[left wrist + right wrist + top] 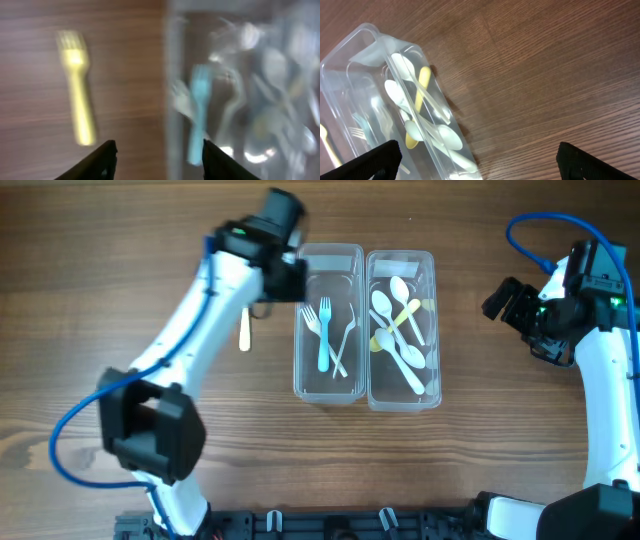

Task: Pack container
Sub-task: 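Drop the white fork into the left container, then lower the left gripper onto the yellow fork and grasp it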

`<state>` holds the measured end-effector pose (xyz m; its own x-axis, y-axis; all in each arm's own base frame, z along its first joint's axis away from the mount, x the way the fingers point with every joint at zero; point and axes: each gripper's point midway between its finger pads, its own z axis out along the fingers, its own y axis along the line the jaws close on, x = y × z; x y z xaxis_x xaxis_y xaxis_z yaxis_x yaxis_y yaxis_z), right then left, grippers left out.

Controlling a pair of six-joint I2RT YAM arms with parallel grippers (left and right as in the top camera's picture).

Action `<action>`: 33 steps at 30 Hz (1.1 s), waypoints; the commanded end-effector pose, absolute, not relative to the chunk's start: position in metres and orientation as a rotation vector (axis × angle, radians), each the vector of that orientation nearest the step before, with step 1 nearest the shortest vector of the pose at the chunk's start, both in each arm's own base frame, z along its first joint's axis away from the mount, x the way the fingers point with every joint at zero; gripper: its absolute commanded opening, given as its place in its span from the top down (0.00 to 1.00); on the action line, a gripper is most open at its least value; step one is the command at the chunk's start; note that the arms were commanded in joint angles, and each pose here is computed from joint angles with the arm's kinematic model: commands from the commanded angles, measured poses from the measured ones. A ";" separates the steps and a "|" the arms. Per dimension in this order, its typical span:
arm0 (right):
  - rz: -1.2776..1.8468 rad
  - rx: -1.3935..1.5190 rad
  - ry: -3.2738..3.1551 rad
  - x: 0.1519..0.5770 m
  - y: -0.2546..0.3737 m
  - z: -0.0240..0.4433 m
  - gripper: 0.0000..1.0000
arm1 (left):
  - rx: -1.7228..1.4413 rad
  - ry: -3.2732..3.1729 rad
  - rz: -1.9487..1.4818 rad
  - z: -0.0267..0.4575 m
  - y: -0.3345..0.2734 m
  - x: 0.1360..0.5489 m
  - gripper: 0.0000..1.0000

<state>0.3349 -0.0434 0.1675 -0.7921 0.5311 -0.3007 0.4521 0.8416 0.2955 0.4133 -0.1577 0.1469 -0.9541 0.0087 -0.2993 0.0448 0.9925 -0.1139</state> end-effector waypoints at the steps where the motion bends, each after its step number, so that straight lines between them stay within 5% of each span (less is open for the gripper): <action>1: 0.316 0.753 2.655 0.336 -0.041 0.163 0.00 | -0.057 2.810 -0.027 0.148 -0.093 0.431 0.45; 14: 0.315 0.753 2.660 0.335 -0.041 0.162 0.00 | -0.051 3.034 0.042 0.029 -0.060 0.439 0.52; 33: 0.316 0.758 2.669 0.333 -0.041 0.161 0.00 | -0.029 3.126 -0.069 -0.013 -0.077 0.430 0.61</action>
